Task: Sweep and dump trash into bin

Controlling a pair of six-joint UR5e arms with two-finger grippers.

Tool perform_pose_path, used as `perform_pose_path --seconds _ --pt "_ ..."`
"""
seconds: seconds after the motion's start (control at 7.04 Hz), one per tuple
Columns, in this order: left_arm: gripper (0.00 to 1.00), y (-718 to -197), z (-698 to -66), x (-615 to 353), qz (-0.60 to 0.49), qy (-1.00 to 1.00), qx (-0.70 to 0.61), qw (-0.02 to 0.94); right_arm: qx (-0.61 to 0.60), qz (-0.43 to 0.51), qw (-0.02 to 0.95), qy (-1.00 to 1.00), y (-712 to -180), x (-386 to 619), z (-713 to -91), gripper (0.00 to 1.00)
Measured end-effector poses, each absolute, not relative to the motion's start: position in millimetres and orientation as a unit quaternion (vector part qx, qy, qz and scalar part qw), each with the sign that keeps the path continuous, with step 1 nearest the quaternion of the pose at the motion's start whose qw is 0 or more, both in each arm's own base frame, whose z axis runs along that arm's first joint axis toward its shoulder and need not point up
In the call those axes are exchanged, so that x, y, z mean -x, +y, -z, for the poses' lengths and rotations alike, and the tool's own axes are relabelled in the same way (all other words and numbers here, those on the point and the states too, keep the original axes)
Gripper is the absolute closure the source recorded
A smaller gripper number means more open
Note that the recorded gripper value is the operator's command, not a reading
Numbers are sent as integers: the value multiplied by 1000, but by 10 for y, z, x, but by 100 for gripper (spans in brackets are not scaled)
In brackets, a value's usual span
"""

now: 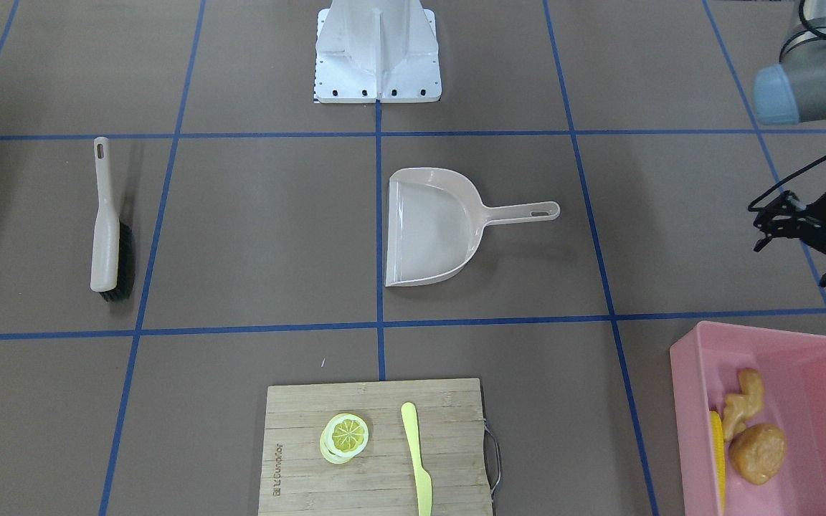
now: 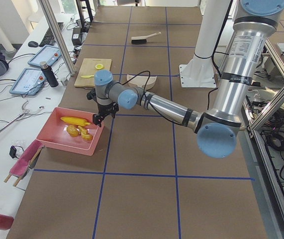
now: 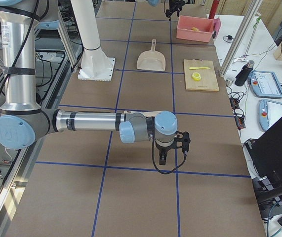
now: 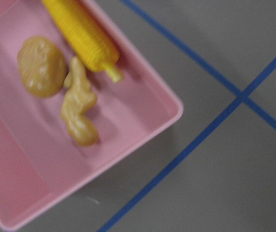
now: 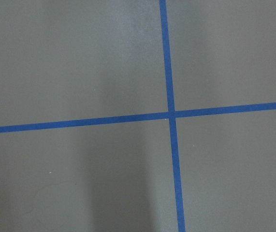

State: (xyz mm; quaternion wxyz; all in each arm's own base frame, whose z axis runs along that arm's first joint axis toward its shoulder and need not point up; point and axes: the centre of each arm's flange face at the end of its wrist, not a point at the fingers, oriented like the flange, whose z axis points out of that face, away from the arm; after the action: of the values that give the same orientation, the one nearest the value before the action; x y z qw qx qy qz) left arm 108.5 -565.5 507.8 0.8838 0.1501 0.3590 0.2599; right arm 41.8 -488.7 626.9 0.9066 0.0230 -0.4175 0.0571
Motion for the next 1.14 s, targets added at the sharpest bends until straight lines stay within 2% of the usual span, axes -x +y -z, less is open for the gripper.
perform_pose_path --seconds 0.28,0.57,1.14 --pt "1 -5203 -5809 -338 -131 410 -75 900 -22 -58 907 -416 -4871 -421 -6281 0" --pt "1 -4834 -6274 274 -54 389 -55 918 -21 -61 907 -416 -4838 -444 -6305 0" --pt "1 -4831 -6413 488 -15 369 -42 928 -18 -66 908 -412 -4823 -463 -6341 0"
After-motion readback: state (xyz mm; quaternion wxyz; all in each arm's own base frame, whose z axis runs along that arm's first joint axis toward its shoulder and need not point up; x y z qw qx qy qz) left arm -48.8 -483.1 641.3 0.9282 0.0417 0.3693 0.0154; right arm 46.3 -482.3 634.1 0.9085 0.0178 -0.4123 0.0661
